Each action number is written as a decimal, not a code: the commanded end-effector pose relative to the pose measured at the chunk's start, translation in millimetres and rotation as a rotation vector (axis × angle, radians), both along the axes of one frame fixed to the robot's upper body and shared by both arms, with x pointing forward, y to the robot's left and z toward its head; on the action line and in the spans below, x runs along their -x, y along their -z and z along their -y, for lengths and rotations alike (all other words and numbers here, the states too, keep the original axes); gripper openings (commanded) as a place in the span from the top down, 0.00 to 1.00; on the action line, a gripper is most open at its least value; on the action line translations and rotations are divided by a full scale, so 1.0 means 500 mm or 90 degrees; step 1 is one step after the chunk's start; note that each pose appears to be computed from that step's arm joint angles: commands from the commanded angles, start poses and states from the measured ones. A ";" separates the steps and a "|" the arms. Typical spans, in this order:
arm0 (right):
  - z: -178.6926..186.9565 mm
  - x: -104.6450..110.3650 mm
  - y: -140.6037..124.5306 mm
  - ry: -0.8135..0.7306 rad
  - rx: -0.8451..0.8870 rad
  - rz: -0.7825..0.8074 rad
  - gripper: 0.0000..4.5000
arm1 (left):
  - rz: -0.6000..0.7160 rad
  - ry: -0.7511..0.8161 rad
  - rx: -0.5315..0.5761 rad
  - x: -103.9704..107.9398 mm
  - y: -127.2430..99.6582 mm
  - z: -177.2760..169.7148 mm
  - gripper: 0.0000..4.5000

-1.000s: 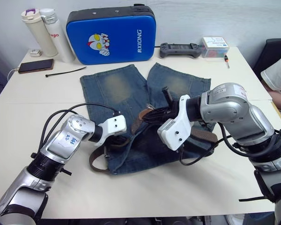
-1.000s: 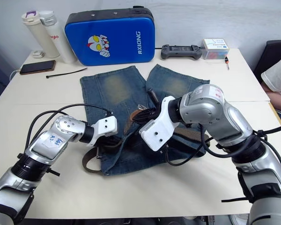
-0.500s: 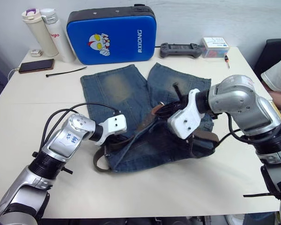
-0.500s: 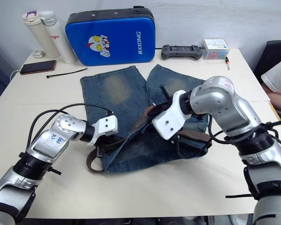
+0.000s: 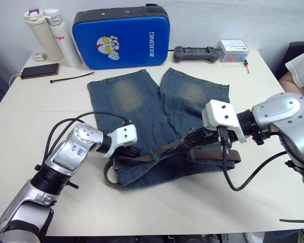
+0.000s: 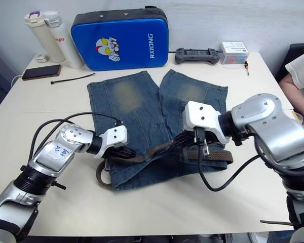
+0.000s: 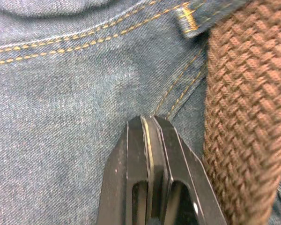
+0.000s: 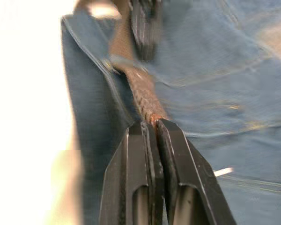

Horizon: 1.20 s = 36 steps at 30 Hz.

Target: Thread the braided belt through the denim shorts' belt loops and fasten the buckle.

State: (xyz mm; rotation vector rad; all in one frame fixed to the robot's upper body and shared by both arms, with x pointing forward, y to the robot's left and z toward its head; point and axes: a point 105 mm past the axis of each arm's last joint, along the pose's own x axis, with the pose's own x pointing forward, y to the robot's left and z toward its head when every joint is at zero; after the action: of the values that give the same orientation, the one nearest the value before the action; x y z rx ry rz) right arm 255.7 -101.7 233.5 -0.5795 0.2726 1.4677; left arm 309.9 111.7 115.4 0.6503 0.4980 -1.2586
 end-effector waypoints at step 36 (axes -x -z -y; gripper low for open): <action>-0.007 0.000 0.108 0.480 -0.389 -0.529 0.28 | 0.002 0.004 0.021 -0.001 0.006 0.024 1.00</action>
State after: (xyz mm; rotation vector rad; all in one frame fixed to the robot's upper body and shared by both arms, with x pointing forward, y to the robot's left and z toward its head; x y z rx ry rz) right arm 254.3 -103.2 171.4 0.5626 0.6068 0.9254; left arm 312.8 101.7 113.0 0.6211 0.4773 -1.2649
